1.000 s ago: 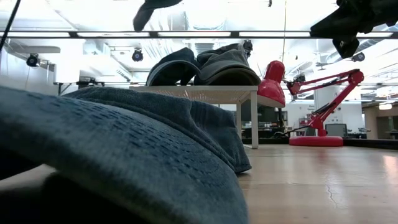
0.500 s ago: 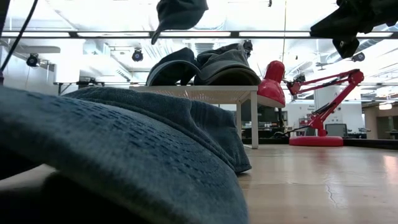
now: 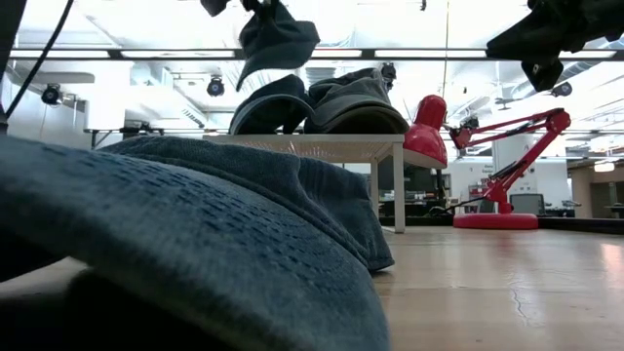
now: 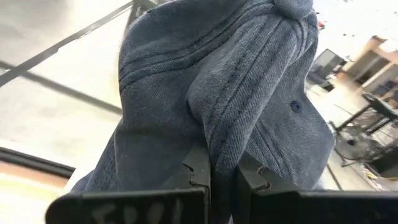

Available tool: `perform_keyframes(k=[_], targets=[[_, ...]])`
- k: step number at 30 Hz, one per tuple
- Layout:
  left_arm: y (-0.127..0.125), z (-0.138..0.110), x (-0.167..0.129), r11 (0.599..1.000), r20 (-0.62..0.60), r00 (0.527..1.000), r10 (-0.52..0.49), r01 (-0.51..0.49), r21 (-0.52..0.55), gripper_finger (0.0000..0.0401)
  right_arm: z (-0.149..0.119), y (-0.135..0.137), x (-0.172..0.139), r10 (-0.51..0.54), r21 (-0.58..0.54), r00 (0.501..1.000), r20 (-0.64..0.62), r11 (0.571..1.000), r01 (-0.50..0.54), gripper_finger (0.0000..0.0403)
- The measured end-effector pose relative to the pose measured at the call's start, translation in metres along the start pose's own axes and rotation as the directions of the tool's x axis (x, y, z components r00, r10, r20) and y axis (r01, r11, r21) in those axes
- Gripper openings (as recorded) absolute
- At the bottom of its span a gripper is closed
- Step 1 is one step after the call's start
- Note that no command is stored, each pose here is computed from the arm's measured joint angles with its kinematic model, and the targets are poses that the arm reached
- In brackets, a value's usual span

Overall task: Pick & Place hat
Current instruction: Stack the left blue cap on the blue cap on the shelf

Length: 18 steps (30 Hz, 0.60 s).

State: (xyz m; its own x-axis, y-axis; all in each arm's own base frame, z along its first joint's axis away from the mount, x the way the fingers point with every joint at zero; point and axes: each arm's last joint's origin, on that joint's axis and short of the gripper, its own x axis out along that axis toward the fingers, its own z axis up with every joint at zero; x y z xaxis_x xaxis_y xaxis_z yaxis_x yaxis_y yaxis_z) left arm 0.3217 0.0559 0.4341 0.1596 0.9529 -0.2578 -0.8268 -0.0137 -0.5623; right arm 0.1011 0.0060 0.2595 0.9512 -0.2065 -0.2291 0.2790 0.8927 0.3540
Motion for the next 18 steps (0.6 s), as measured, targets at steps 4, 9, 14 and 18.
perform_keyframes(k=[4,9,14,18], targets=[[0.008,-0.002,0.007,0.998,-0.022,0.998,0.052,-0.052,-0.022,0.0018,0.000,0.000,0.000,0.000,-0.003,1.000,-0.001,1.000,0.000,0.0044],[0.008,-0.012,0.018,0.996,-0.086,0.993,0.084,-0.087,-0.035,0.0018,0.000,0.000,0.000,-0.001,-0.007,1.000,-0.002,1.000,0.001,0.0043],[0.010,-0.025,0.036,0.988,-0.135,0.980,0.146,-0.151,-0.026,0.0018,0.000,0.000,0.000,-0.002,-0.012,1.000,-0.005,1.000,0.002,0.0045],[0.014,-0.030,0.046,0.979,-0.158,0.968,0.195,-0.202,-0.030,0.0018,-0.001,0.000,0.000,-0.003,-0.013,1.000,-0.006,1.000,0.003,0.0043]])
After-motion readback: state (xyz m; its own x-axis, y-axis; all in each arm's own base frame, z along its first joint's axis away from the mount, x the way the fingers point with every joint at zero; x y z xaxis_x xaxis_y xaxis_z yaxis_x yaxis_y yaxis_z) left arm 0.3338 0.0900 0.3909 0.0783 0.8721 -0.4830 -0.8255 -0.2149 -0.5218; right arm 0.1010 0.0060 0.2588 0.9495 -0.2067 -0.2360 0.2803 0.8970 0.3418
